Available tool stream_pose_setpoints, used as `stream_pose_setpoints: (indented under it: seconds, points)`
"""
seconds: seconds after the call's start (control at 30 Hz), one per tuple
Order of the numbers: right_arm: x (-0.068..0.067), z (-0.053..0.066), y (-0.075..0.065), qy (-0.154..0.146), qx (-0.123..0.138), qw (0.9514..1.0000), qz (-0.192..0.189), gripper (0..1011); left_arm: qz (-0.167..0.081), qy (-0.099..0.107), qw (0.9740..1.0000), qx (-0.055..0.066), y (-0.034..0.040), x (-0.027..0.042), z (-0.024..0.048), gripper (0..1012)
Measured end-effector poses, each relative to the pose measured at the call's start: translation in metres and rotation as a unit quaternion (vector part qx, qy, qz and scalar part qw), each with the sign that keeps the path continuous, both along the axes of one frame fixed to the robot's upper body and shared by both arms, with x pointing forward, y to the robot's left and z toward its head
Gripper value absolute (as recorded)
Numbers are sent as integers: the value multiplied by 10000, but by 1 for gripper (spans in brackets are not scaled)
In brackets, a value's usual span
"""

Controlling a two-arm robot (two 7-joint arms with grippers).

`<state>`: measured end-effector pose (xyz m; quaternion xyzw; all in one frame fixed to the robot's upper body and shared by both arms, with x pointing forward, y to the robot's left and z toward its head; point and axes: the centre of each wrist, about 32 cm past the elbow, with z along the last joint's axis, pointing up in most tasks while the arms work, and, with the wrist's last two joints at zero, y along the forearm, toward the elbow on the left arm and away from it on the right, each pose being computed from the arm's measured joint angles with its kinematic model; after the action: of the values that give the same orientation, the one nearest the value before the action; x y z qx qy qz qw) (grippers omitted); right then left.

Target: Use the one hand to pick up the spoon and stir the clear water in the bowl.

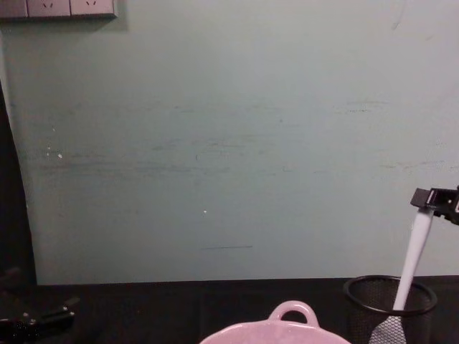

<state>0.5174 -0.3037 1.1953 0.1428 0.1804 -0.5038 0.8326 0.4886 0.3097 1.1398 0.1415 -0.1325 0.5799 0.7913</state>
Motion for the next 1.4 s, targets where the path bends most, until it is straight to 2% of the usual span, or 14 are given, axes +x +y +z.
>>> stream_pose_setpoints:
  seconds: [0.2, 0.43, 0.73, 0.83, 0.87, 0.93, 0.97, 1.03, 1.07, 1.1, 1.23, 1.33, 1.37, 1.4]
  points:
    - [-31, -37, -52, 71, 95, 9998, -153, 392, 0, 0, 10000, 0, 0, 0, 0, 1011]
    - [-99, -7, -168, 127, -104, 9993, -349, 606, 0, 0, 10000, 0, 0, 0, 0, 1011]
    - [-316, 98, -314, 271, -707, 9968, -274, 863, 0, 0, 10000, 0, 0, 0, 0, 1011]
    - [-480, 233, -347, 283, -1194, 9924, -48, 947, -1, 0, 10000, 0, 0, 0, 0, 1011]
    - [-480, 233, -347, 283, -1194, 9924, -48, 976, 0, 1, 10000, 0, 0, 0, 0, 1011]
    - [-537, 319, -366, 294, -1540, 9876, 18, 1003, 0, 0, 10000, 0, 0, 0, 0, 1011]
    - [-558, 371, -376, 311, -1819, 9828, 40, 1002, -1, 1, 10000, 0, 0, 0, -1, 1011]
    - [-568, 399, -385, 357, -2122, 9766, 28, 1002, 0, 0, 10000, 0, 0, 0, 0, 1011]
    - [-568, 412, -388, 375, -2289, 9727, 12, 1002, 0, 0, 10000, 0, 0, 0, 0, 1011]
    - [-559, 419, -388, 372, -2548, 9663, -18, 1002, 0, 0, 10000, 0, 0, 0, 0, 1011]
    - [-509, 345, -402, 254, -2961, 9547, -142, 1002, 0, 0, 10000, 0, 0, 0, 0, 1011]
    - [-444, 208, -407, -113, -3277, 9442, -329, 1002, 0, 0, 10000, 0, 0, 0, 0, 1011]
    - [-444, 208, -407, -113, -3277, 9442, -329, 1002, -1, 0, 10000, 0, 0, 0, 0, 1011]
    - [-413, 135, -413, -303, -3352, 9407, -417, 1002, 0, 0, 10000, 0, 0, 0, 0, 1011]
